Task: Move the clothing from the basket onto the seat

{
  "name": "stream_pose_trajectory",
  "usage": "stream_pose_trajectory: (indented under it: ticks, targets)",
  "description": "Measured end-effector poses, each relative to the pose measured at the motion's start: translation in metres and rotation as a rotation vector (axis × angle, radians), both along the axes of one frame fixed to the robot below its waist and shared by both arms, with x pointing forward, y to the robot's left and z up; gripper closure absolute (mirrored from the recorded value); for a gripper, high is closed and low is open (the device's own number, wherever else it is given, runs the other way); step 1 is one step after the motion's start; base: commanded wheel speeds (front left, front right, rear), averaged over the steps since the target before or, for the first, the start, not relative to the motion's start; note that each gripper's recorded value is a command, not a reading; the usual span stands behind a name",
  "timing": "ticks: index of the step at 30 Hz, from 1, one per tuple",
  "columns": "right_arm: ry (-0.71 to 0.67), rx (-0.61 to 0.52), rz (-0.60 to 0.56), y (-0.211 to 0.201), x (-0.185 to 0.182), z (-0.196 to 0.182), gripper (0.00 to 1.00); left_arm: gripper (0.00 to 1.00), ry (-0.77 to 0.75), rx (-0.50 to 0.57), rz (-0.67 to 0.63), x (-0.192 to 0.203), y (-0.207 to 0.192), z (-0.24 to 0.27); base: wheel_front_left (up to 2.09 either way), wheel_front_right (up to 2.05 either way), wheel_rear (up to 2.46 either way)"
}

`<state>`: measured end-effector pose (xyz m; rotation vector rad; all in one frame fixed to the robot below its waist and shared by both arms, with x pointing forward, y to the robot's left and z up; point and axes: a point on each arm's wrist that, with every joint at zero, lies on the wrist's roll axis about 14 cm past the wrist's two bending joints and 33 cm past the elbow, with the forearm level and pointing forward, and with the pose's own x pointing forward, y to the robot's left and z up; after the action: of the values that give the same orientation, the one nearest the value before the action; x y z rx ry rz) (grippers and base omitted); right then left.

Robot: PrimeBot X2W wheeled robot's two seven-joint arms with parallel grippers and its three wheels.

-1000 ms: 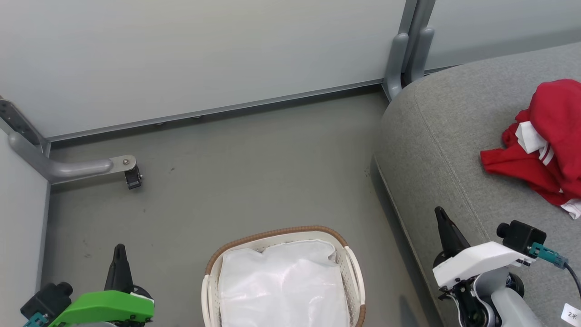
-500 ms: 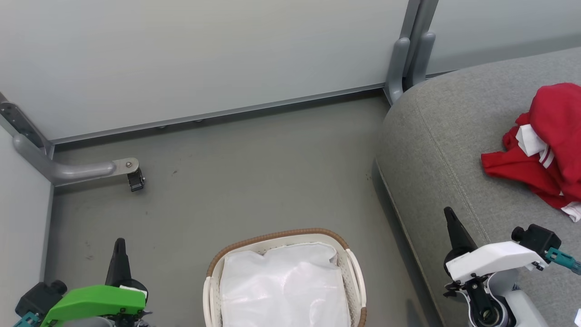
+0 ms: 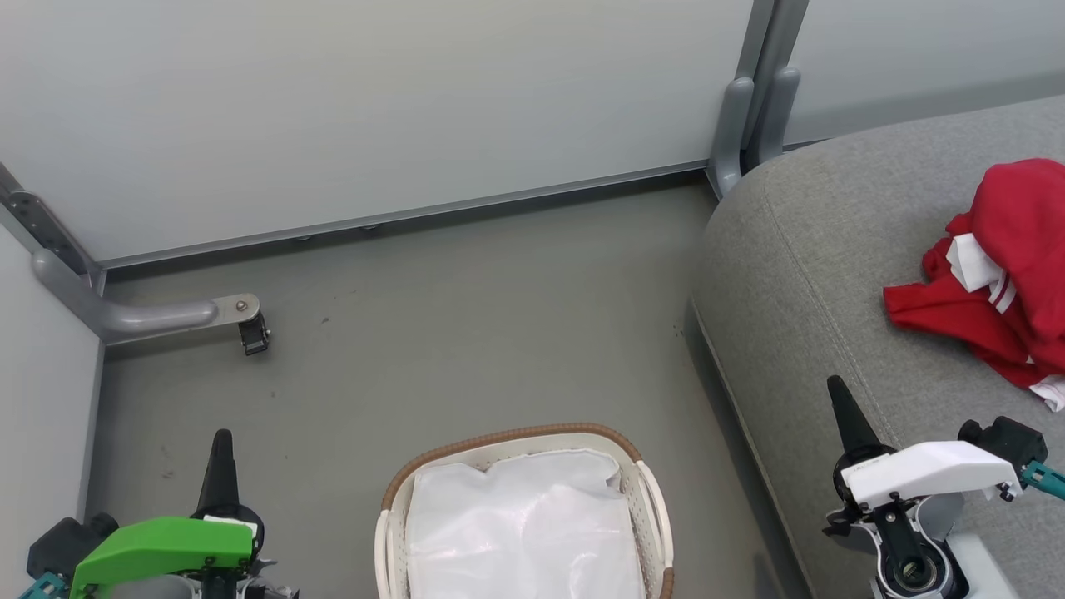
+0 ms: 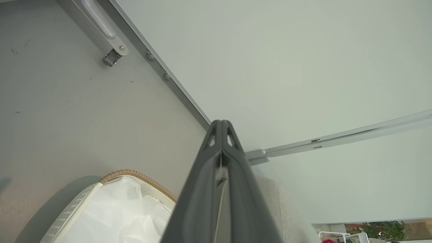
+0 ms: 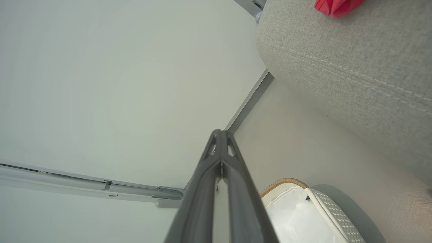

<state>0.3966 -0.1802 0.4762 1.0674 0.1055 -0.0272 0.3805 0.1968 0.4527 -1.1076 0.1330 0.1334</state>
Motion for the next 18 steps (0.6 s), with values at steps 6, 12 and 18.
stream_pose_trajectory:
  ticks: [6,12,18]
  targets:
    - [-0.006,0.063,-0.012,-0.003,0.000,0.003,1.00,1.00,-0.018,-0.058,0.003,0.002,0.000,0.006,0.00,0.00,0.00]
    - [-0.007,0.121,-0.022,-0.005,-0.002,0.004,1.00,1.00,-0.035,-0.112,0.003,0.003,-0.001,0.011,0.00,0.00,0.00]
    - [-0.016,0.177,-0.030,-0.007,-0.002,0.008,1.00,1.00,-0.048,-0.165,0.006,0.004,-0.001,0.015,0.00,0.00,0.00]
